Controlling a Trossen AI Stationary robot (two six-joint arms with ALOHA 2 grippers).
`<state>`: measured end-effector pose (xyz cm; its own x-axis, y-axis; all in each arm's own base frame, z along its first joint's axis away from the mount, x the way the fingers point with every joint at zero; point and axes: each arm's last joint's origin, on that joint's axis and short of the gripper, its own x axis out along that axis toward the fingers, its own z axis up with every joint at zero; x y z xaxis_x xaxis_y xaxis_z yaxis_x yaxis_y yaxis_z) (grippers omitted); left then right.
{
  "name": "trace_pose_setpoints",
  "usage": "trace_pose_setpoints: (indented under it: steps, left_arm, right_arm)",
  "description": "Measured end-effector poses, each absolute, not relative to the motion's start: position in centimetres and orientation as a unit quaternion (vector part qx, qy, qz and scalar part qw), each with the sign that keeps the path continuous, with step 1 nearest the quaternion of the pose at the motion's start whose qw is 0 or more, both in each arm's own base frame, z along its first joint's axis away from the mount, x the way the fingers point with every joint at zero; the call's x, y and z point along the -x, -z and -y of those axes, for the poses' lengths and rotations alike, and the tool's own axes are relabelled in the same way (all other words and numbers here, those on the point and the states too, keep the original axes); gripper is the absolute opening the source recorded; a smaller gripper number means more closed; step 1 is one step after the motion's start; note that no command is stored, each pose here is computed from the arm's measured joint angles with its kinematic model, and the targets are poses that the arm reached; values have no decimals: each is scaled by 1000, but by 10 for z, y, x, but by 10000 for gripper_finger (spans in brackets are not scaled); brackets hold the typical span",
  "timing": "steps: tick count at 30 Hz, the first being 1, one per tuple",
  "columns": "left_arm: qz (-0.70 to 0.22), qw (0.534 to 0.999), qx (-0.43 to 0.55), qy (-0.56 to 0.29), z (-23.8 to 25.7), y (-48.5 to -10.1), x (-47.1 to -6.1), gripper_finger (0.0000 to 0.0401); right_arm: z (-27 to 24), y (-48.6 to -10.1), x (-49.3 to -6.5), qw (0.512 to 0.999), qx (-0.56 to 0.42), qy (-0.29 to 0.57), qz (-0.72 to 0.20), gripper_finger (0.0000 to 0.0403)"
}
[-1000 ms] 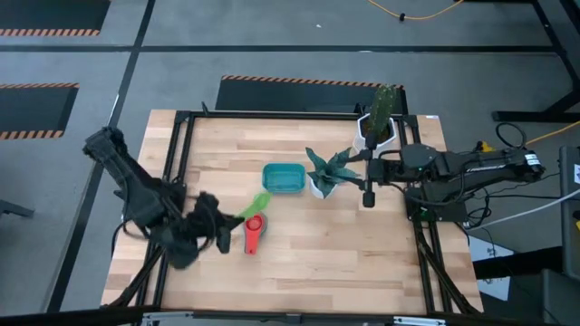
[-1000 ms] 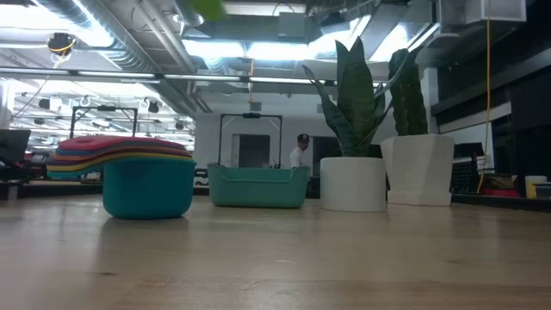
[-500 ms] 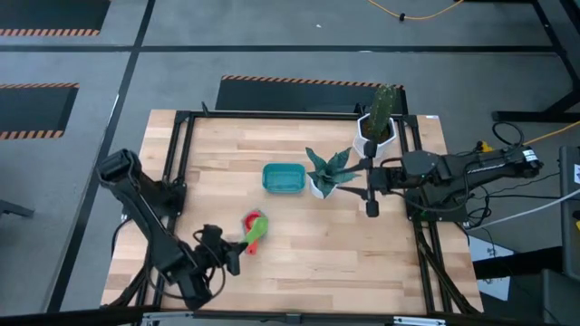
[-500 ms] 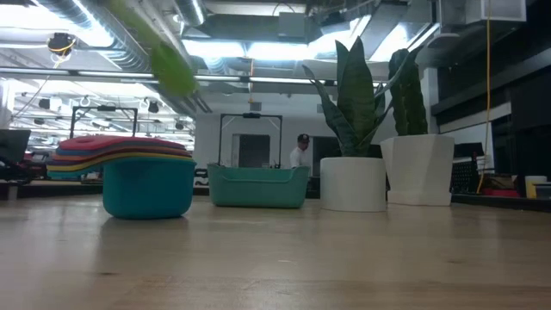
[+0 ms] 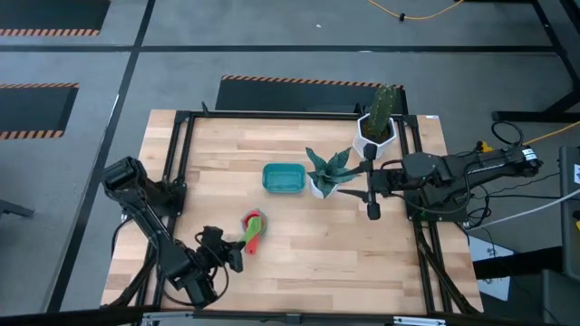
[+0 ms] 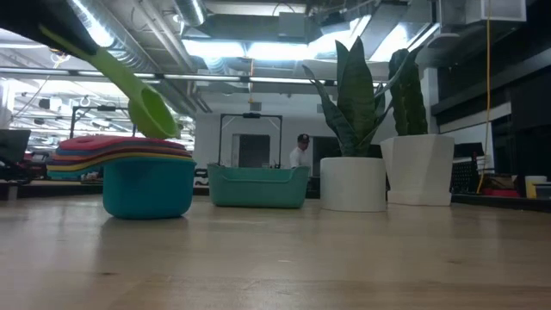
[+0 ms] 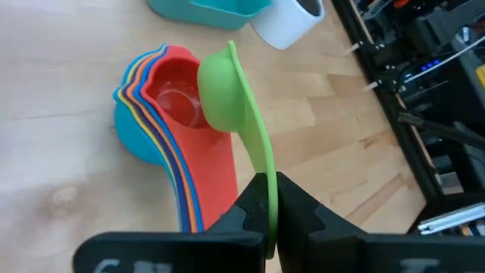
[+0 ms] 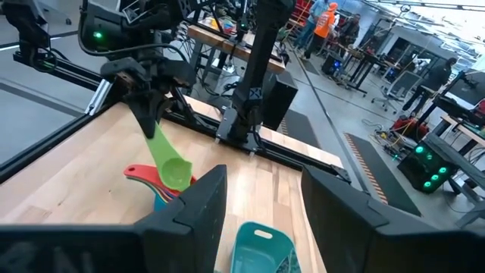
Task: Nest measuring cups in basket
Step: Stack the green measuring cup on top of the red measuring cup
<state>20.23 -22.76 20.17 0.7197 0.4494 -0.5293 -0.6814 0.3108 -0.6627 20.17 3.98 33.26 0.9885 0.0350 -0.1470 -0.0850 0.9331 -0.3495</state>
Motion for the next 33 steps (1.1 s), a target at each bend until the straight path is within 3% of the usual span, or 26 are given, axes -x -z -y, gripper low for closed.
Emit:
trace_pose_setpoints:
  steps: [33]
  left_arm:
    - [-190, 773, 472, -379, 220, -199, -212, 25]
  right_arm:
    - [-40, -332, -201, 980, 181, -31, -72, 176]
